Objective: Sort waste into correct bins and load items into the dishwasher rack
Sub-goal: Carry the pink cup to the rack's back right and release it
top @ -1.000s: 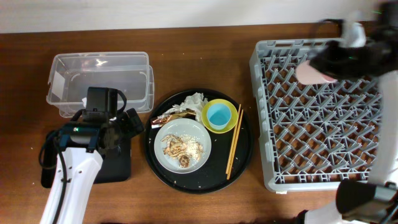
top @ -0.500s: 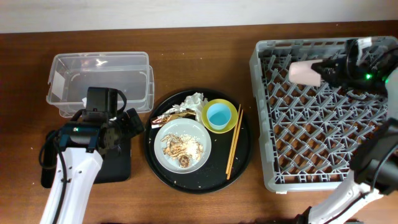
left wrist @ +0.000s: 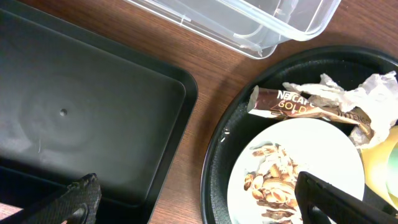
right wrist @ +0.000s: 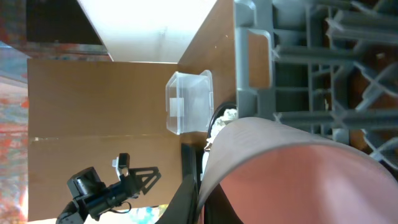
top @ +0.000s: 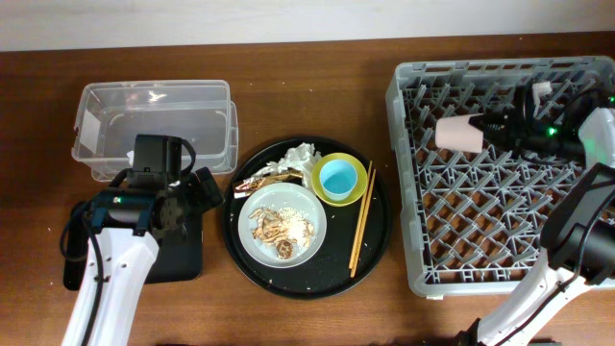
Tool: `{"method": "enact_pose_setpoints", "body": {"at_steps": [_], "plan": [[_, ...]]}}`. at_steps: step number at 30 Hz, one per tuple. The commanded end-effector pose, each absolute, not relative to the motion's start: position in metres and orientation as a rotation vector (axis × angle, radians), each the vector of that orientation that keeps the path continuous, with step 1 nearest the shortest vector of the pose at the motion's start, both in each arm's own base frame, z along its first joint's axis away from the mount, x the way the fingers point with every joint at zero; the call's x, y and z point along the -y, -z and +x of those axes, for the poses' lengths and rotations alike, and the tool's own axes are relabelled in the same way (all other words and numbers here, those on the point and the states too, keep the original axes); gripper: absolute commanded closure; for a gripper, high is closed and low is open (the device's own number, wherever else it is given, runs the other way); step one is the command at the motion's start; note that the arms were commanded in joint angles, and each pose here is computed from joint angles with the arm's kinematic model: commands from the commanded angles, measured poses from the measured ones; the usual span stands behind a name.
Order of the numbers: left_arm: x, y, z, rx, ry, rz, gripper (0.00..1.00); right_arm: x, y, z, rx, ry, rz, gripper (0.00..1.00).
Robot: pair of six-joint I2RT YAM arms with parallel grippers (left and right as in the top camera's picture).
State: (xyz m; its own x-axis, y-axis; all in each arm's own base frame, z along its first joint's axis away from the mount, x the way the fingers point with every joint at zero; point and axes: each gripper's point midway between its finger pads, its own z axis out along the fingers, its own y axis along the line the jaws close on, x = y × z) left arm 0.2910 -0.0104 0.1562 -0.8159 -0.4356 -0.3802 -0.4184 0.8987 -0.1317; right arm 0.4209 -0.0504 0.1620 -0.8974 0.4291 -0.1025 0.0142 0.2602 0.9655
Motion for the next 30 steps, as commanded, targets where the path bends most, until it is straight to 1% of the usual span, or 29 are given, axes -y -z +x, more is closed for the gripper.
{"method": "enact_pose_setpoints", "body": {"at_steps": [1,5,7,10,11,12,13,15,17,20,22,27,30], "plan": [[0.009,-0.163,0.294,-2.638,0.062,-0.616,0.01,0.054,-0.147,0.414,-2.192,-1.706,0.488,0.96],[0.009,-0.163,0.294,-2.638,0.062,-0.617,0.01,0.069,-0.135,0.408,-2.244,-1.648,0.550,0.96],[0.009,-0.163,0.294,-2.638,0.062,-0.616,0.01,0.086,-0.120,0.400,-2.337,-1.553,0.638,0.96],[0.009,-0.163,0.294,-2.638,0.062,-0.616,0.01,0.103,-0.113,0.392,-2.417,-1.449,0.680,0.96],[0.009,-0.163,0.294,-2.638,0.062,-0.616,0.01,0.106,-0.114,0.390,-2.420,-1.439,0.688,0.94],[0.009,-0.163,0.294,-2.638,0.062,-0.616,0.01,0.107,-0.117,0.390,-2.411,-1.446,0.697,0.89],[0.009,-0.163,0.294,-2.638,0.062,-0.617,0.01,0.107,-0.119,0.389,-2.407,-1.455,0.704,0.87],[0.009,-0.163,0.294,-2.638,0.062,-0.616,0.01,0.106,-0.120,0.389,-2.408,-1.462,0.718,0.88],[0.009,-0.163,0.294,-2.638,0.062,-0.616,0.01,0.104,-0.126,0.392,-2.364,-1.503,0.705,0.96],[0.009,-0.163,0.294,-2.638,0.062,-0.616,0.01,0.095,-0.159,0.402,-2.153,-1.680,0.668,0.96],[0.009,-0.163,0.294,-2.638,0.062,-0.616,0.01,0.088,-0.171,0.407,-2.079,-1.748,0.650,0.96],[0.009,-0.163,0.294,-2.638,0.062,-0.616,0.01,0.048,-0.172,0.419,-2.123,-1.781,0.506,0.96],[0.009,-0.163,0.294,-2.638,0.062,-0.616,0.01,0.044,-0.166,0.423,-2.159,-1.751,0.477,0.96]]}}
